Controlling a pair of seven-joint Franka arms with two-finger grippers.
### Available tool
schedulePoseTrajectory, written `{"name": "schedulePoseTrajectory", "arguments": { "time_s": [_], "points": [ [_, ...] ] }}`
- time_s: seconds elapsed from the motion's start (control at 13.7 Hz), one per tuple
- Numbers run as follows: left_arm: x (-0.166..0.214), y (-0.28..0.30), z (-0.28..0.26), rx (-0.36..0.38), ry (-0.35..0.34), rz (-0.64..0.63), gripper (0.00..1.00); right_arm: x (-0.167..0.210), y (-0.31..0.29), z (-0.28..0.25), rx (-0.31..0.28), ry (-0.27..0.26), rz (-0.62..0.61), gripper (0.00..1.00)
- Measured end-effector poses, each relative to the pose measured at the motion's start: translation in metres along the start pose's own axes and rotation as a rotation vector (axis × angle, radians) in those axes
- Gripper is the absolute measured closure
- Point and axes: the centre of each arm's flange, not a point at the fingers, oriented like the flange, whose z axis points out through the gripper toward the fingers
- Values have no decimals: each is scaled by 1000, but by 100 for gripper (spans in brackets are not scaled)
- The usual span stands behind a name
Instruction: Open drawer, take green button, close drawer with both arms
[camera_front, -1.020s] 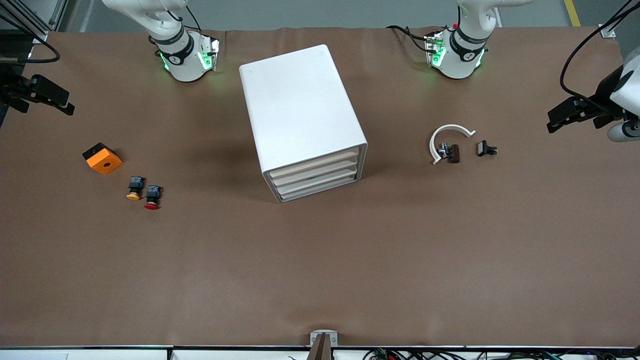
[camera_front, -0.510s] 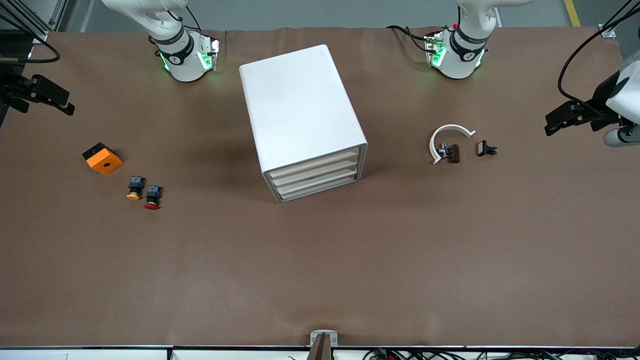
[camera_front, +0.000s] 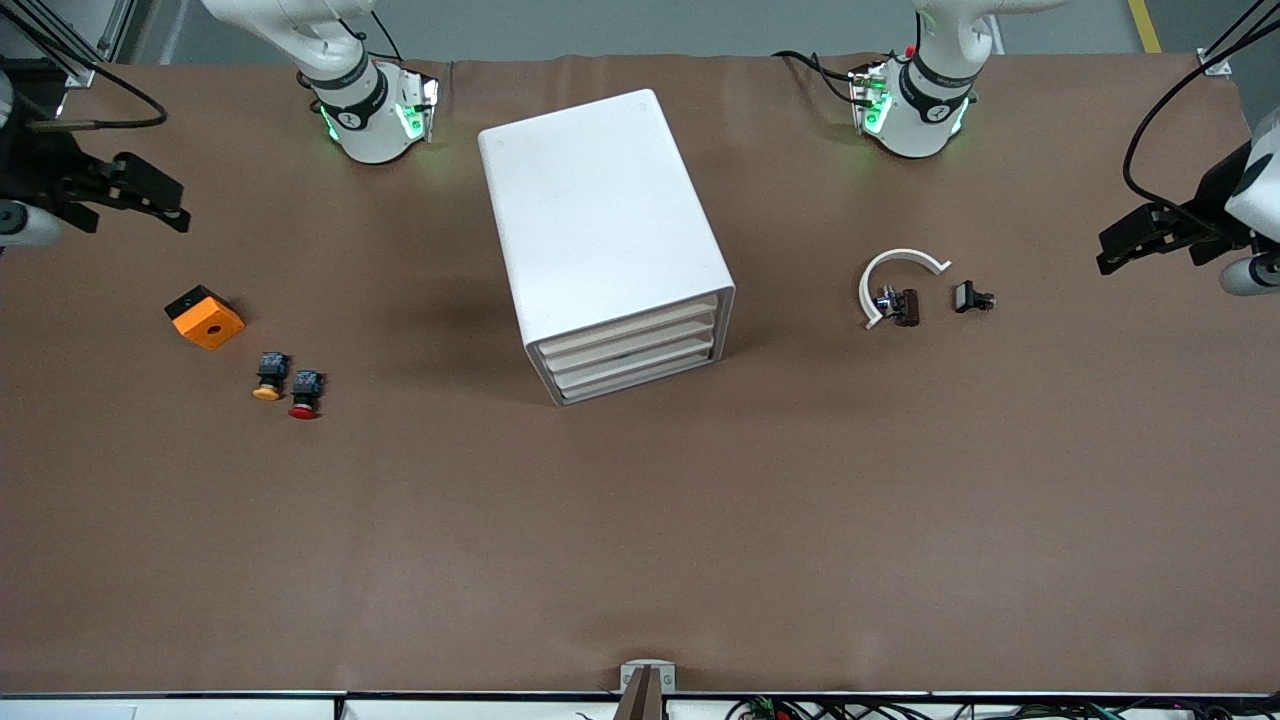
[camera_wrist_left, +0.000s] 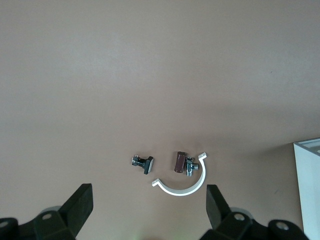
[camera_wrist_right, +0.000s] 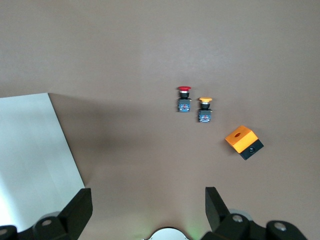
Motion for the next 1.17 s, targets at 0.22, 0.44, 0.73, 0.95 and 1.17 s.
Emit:
{"name": "schedulePoseTrajectory", "arguments": {
  "time_s": [0.22,0.44,0.73,0.95,1.17],
  "points": [
    [6,7,12,-2,-23,12,0,8,-9,9,27,-8,-11,0],
    [11,12,22,-1,-41,21,0,16,-12,13,71,5,-13,0],
    [19,22,41,-18,-77,34,0,27,-32,21,112,21,-40,0],
    [27,49,65,-115,-136,58,0,30,-79,33,106,12,-51,0],
    [38,89,104,-191,-215,99,0,32,-124,40,109,37,-26,0]
  ]
}}
